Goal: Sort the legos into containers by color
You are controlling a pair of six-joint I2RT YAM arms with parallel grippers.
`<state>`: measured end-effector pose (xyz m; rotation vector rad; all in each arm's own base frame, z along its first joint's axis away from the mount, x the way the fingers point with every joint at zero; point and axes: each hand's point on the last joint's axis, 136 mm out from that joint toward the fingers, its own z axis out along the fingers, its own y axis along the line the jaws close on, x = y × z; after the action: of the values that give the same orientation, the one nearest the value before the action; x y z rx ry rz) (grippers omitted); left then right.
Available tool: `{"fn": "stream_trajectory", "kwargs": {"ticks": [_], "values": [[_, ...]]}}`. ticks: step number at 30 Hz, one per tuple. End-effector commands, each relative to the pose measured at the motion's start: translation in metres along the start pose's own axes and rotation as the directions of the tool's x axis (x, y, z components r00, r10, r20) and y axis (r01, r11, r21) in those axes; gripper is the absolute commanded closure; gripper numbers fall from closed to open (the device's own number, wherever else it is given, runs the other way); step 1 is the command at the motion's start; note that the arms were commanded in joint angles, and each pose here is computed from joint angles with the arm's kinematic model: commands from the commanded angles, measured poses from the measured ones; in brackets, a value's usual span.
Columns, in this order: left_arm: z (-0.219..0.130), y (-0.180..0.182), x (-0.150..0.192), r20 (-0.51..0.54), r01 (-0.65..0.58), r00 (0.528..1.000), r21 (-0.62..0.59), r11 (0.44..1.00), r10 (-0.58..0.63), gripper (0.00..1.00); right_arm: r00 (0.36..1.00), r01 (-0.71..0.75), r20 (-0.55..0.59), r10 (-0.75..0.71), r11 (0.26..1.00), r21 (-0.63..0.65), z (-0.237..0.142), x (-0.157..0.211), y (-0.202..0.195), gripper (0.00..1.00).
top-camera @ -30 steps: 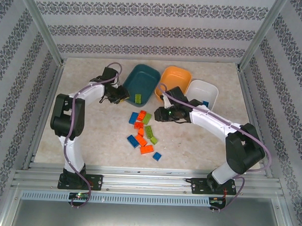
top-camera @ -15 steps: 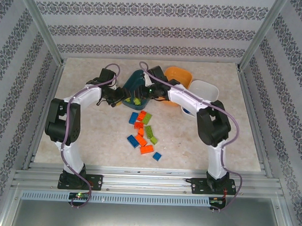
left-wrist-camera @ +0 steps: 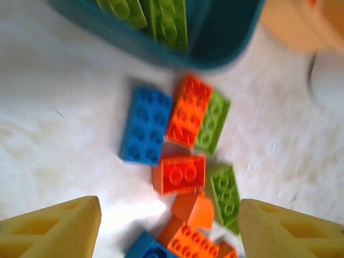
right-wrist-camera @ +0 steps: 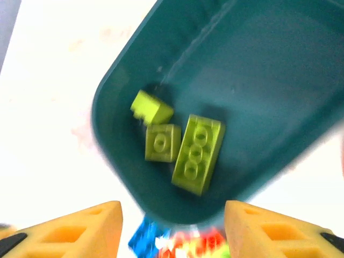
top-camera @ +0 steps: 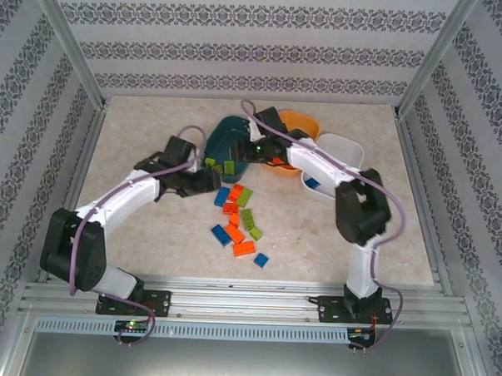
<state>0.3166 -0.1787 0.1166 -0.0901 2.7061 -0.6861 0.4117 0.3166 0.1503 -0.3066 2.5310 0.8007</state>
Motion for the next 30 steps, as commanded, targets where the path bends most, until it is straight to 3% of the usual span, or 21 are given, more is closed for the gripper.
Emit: {"fn": "stream_trajectory", "kwargs": {"ticks": [1,7,12,30], "values": [[0.016,0.005,0.034,-0.083,-0.111,0.991,-0.075,0.991,0.105,0.32,0.999,0.041,-0.032,-0.04,0.999,0.025,-0.035,0.039,-0.001,0.46],[0.029,0.019,0.063,-0.094,-0.035,0.995,-0.076,0.996,0.028,0.33,0.978,0.056,-0.203,-0.044,0.997,0.053,-0.051,0.148,-0.018,0.45],[0.023,0.03,0.076,-0.068,0.009,0.998,-0.09,0.996,-0.016,0.33,0.953,0.134,-0.282,-0.112,0.989,0.062,-0.049,0.198,-0.018,0.45],[0.002,0.039,0.079,-0.012,0.038,0.999,-0.09,0.995,-0.039,0.32,0.899,0.217,-0.403,-0.17,0.973,0.075,-0.005,0.226,-0.019,0.48]]}}
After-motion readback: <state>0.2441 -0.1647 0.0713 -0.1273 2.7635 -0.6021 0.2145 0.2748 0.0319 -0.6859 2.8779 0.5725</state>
